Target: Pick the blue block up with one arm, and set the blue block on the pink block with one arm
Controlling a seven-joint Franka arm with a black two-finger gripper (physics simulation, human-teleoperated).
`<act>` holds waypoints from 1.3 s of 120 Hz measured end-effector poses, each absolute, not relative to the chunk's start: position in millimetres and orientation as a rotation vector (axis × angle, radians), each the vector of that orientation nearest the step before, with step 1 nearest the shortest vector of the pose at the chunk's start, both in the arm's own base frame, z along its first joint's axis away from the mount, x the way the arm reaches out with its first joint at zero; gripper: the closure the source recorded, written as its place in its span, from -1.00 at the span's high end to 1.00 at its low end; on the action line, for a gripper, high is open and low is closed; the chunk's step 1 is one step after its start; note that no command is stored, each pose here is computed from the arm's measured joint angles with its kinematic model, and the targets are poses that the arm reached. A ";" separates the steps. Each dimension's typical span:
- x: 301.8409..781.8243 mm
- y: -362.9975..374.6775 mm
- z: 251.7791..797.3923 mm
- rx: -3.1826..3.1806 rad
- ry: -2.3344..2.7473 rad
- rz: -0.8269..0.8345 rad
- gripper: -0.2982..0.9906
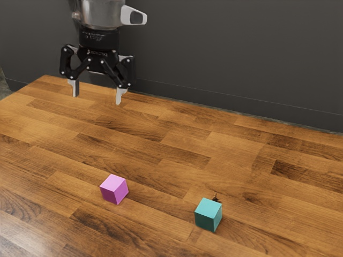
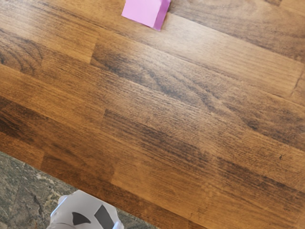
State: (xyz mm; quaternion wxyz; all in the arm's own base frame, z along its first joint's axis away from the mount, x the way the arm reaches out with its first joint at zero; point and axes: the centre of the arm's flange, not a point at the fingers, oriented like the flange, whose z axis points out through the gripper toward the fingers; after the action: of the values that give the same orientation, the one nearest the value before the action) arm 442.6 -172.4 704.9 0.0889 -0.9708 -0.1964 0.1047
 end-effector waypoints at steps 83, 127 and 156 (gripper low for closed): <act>560.5 -289.4 387.1 -2.873 -0.846 0.405 0.54; 569.5 -307.6 301.5 -3.086 -0.556 0.252 0.54; 564.2 -311.9 289.8 -3.146 -0.242 0.096 0.54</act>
State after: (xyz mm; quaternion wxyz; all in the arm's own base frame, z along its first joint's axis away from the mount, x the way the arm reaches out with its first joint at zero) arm 564.2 -311.9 289.8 -0.0073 -0.9966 -0.0767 0.0303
